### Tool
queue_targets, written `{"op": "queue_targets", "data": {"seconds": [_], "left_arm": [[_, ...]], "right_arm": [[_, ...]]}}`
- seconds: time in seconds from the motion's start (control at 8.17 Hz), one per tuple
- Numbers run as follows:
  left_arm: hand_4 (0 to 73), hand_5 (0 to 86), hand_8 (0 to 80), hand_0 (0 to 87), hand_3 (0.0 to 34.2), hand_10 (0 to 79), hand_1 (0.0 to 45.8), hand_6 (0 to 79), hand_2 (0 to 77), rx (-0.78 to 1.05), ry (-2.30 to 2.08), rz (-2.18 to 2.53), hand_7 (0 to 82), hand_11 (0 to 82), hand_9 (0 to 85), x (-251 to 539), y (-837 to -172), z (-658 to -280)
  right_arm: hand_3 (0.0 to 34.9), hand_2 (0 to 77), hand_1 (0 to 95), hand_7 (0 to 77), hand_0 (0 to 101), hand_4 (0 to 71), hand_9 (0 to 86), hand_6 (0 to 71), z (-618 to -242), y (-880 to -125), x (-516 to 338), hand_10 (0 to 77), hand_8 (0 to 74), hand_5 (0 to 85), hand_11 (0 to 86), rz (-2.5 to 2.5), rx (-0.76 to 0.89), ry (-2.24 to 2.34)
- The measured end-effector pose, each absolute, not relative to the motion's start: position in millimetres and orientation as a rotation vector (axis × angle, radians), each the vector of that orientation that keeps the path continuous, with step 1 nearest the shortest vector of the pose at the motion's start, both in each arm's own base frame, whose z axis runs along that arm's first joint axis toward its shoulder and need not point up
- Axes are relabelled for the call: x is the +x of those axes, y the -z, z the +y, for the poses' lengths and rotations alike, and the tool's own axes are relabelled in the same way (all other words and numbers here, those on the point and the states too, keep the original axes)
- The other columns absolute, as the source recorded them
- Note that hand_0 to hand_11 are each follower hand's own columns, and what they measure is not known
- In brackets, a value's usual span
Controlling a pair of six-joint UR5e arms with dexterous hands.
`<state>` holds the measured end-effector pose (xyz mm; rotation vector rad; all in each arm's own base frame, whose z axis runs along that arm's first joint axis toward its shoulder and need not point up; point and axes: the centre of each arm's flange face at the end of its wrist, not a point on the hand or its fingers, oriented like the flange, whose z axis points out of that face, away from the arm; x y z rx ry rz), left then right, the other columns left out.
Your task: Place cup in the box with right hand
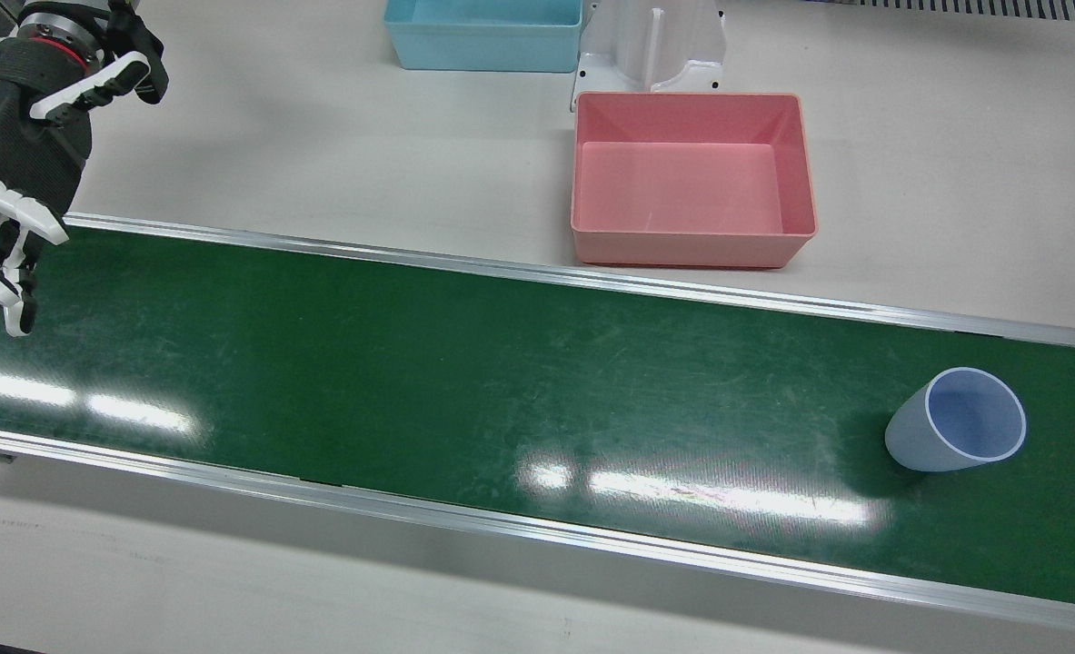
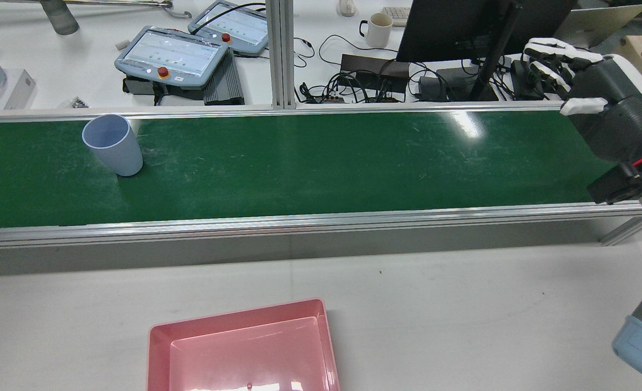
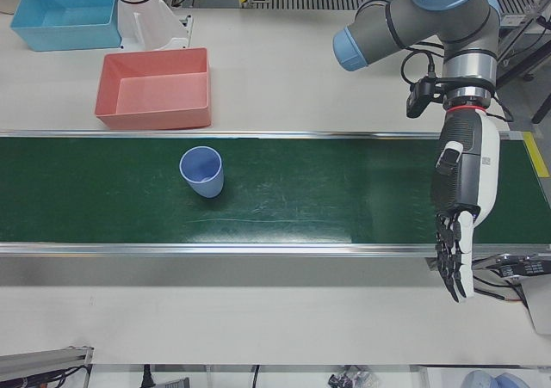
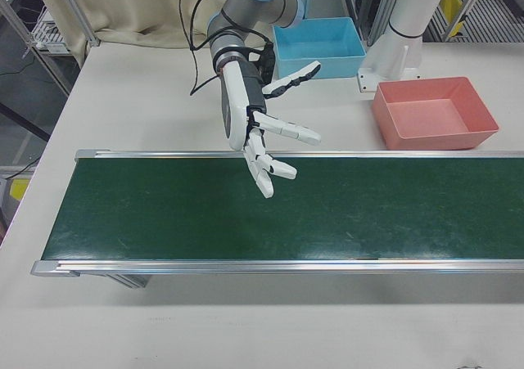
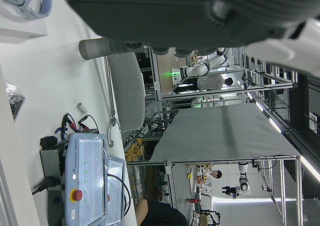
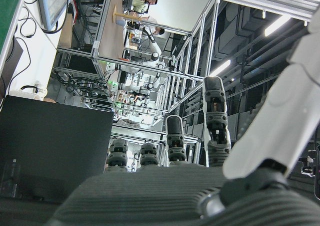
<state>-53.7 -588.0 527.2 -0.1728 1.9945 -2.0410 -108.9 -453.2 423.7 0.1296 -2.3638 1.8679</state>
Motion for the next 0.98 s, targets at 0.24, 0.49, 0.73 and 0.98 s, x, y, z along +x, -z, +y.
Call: {"op": "queue_targets", "data": {"seconds": [0.24, 0.49, 0.73, 0.98], "left_arm": [[0.0, 0.0, 0.0, 0.0, 0.0, 0.0, 0.5, 0.0, 0.5, -0.173, 2.042, 1.994, 0.0, 0.0, 0.5, -53.7, -527.6, -587.9], [0.0, 0.0, 0.0, 0.0, 0.0, 0.0, 0.5, 0.0, 0.5, -0.172, 2.042, 1.993, 0.0, 0.0, 0.5, -53.7, -527.8, -588.0], [0.0, 0.0, 0.0, 0.0, 0.0, 0.0, 0.5, 0.0, 0.5, -0.172, 2.042, 1.993, 0.0, 0.0, 0.5, -53.6, -527.9, -588.0], [0.0, 0.0, 0.0, 0.0, 0.0, 0.0, 0.5, 0.0, 0.5, -0.172, 2.041, 1.993, 0.0, 0.0, 0.5, -53.4, -527.4, -588.3]], "right_arm": [[7.9, 0.5, 1.6, 32.7, 48, 31.6, 10.4, 5.4, -452.8, -422.0, -107.6, 6.5, 2.7, 3.3, 10.9, -2.371, 0.126, -1.866], [7.9, 0.5, 1.6, 32.7, 48, 30.0, 10.4, 6.0, -452.4, -420.2, -107.2, 6.5, 2.7, 3.3, 10.9, -2.377, 0.123, -1.864], [7.9, 0.5, 1.6, 32.7, 48, 30.5, 10.4, 6.0, -451.0, -420.2, -104.7, 6.5, 2.7, 3.3, 10.9, -2.379, 0.124, -1.866], [7.9, 0.5, 1.6, 30.5, 48, 29.5, 9.3, 5.4, -450.6, -420.9, -103.1, 6.5, 2.7, 3.3, 10.9, -2.379, 0.127, -1.869]]}}
